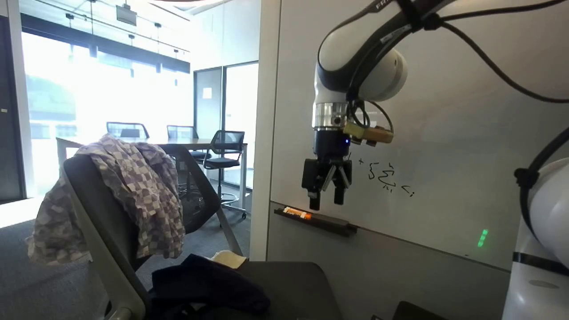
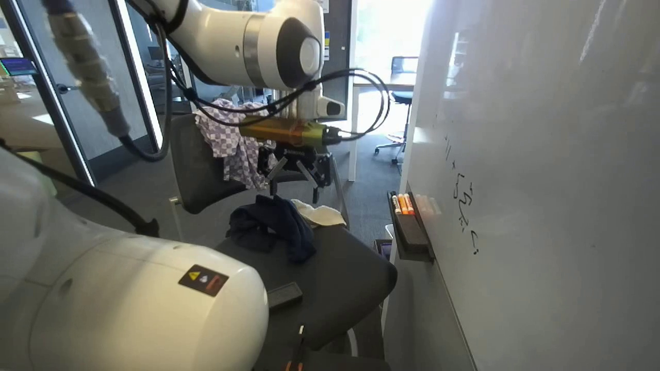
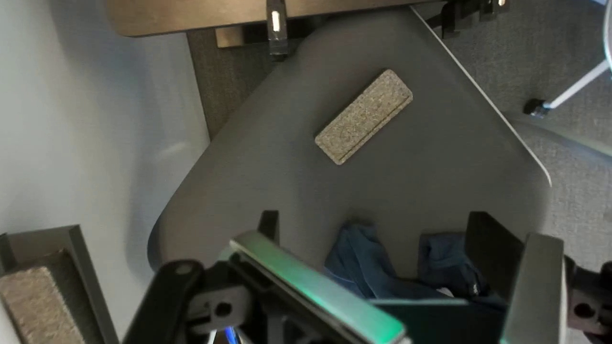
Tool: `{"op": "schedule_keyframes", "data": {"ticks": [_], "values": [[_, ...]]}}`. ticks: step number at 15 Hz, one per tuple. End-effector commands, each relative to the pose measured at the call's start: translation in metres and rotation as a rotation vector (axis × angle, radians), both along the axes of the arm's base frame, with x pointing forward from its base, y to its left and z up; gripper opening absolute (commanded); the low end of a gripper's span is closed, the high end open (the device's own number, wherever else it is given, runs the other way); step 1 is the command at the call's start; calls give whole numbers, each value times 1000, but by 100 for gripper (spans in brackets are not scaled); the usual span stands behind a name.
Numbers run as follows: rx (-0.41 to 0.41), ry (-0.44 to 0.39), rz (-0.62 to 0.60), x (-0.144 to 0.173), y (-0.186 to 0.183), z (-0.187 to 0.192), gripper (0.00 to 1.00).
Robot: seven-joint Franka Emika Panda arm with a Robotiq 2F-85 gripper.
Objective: Erase the writings on the white board using the eraser
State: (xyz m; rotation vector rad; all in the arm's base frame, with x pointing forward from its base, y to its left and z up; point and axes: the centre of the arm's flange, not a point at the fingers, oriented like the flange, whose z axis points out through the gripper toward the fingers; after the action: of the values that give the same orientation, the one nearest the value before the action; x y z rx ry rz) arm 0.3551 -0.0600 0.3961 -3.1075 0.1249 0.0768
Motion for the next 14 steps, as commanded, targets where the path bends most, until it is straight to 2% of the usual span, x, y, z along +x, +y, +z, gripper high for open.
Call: {"op": "schedule_keyframes", "data": {"ticks": [1, 4, 7, 11, 14], "values": [[23, -120, -92, -18, -5, -80, 100], [-51, -122, -135, -22, -9, -127, 100], [-74, -75, -155, -16, -6, -169, 100], [-119, 108, -219, -34, -4, -238, 100], [-94, 219, -222, -53, 12, -277, 100]]}}
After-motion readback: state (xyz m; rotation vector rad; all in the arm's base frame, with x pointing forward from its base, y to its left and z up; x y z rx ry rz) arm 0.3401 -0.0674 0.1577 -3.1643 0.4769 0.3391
